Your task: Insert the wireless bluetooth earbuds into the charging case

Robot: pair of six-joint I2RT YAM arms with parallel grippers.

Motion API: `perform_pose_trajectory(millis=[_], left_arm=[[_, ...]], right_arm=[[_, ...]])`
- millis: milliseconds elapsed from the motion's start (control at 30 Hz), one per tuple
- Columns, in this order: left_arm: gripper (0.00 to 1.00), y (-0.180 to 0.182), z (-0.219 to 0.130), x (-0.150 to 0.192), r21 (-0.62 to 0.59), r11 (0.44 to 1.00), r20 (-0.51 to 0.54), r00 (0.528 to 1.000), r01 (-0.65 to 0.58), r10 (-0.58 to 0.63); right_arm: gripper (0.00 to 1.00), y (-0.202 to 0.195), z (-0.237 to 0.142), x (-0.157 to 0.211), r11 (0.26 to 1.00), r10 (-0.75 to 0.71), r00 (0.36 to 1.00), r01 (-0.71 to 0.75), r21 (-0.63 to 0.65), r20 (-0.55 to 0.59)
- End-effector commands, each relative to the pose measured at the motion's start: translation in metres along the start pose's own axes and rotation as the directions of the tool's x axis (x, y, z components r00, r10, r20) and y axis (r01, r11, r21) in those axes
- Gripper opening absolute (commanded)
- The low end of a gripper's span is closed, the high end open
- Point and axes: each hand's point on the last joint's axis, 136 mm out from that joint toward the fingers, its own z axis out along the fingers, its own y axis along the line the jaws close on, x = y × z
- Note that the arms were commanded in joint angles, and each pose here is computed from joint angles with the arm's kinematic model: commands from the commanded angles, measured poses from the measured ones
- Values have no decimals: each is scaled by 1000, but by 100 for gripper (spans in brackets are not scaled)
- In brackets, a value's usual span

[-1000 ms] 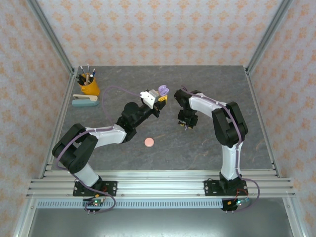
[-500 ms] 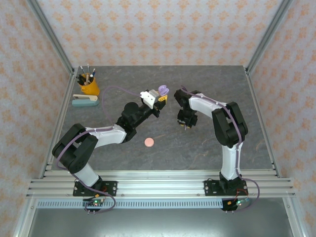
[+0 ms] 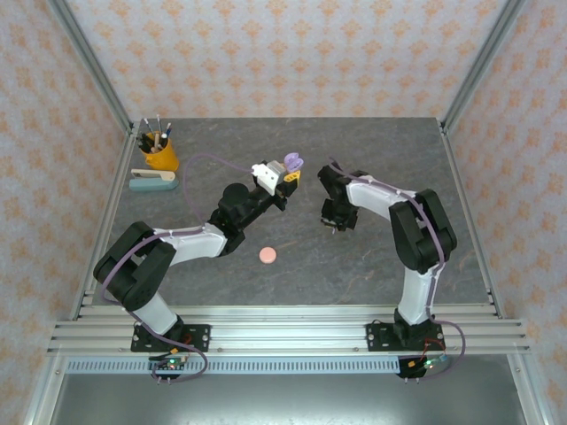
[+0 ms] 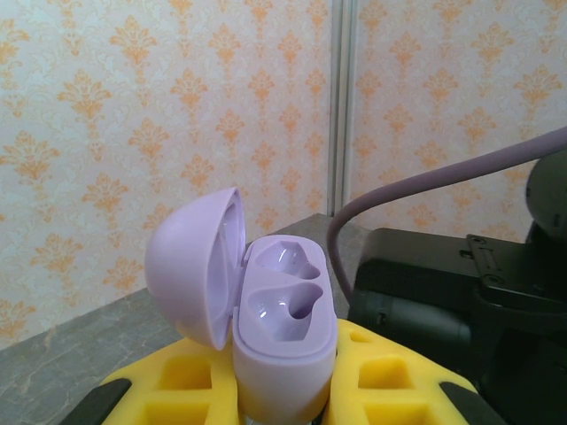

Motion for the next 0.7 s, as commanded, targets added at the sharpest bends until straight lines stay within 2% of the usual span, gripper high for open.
perform_pose_trajectory(millis=[0,400,667], left_arm=[[0,3,2,-27,-3,1000,61,998,-14,14],[0,0,6,-40,19,999,71,997,-29,28],[0,-8,11,-52,60,998,86,996,-35,30]], right_arm=[[17,-5,-11,-7,1000,-24,997,25,-18,72],[16,-5,-54,-22,992,-53,964,80,-95,261],[16,-7,-125,-36,980,-50,893,131,-152,448]])
